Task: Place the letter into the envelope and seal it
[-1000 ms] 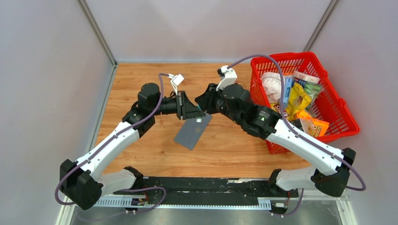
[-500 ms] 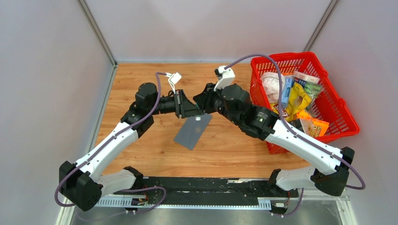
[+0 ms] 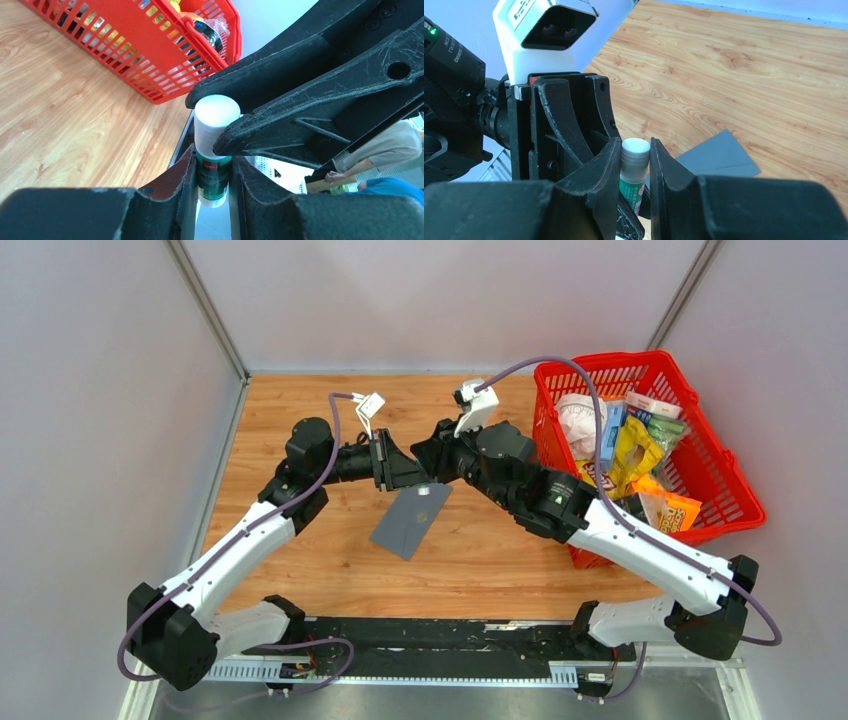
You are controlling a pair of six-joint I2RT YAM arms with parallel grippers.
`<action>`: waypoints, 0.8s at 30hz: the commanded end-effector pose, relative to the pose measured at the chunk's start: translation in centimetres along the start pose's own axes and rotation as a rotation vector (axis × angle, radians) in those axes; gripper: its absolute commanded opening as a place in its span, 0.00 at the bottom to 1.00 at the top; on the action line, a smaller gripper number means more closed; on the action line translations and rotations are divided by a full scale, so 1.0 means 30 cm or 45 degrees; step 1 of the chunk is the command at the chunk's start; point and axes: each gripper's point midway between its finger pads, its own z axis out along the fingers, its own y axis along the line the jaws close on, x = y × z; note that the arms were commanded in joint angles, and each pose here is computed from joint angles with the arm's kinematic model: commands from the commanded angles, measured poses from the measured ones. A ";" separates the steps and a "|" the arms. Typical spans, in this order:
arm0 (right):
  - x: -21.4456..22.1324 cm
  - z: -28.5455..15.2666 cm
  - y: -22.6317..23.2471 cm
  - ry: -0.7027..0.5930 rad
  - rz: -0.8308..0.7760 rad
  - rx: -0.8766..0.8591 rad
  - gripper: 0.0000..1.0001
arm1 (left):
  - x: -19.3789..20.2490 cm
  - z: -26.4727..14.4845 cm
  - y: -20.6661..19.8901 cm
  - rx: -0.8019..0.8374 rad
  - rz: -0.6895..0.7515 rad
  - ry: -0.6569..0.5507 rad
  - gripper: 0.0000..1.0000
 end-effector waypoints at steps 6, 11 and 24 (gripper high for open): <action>0.151 -0.078 0.079 0.271 -0.171 -0.200 0.23 | -0.172 -0.019 -0.055 0.012 0.185 -0.218 0.00; 0.138 -0.091 0.074 0.268 -0.209 -0.200 0.26 | -0.163 -0.021 -0.068 0.025 0.212 -0.183 0.00; 0.100 -0.144 0.053 0.252 -0.254 -0.184 0.30 | -0.142 -0.048 -0.078 -0.010 0.277 -0.168 0.00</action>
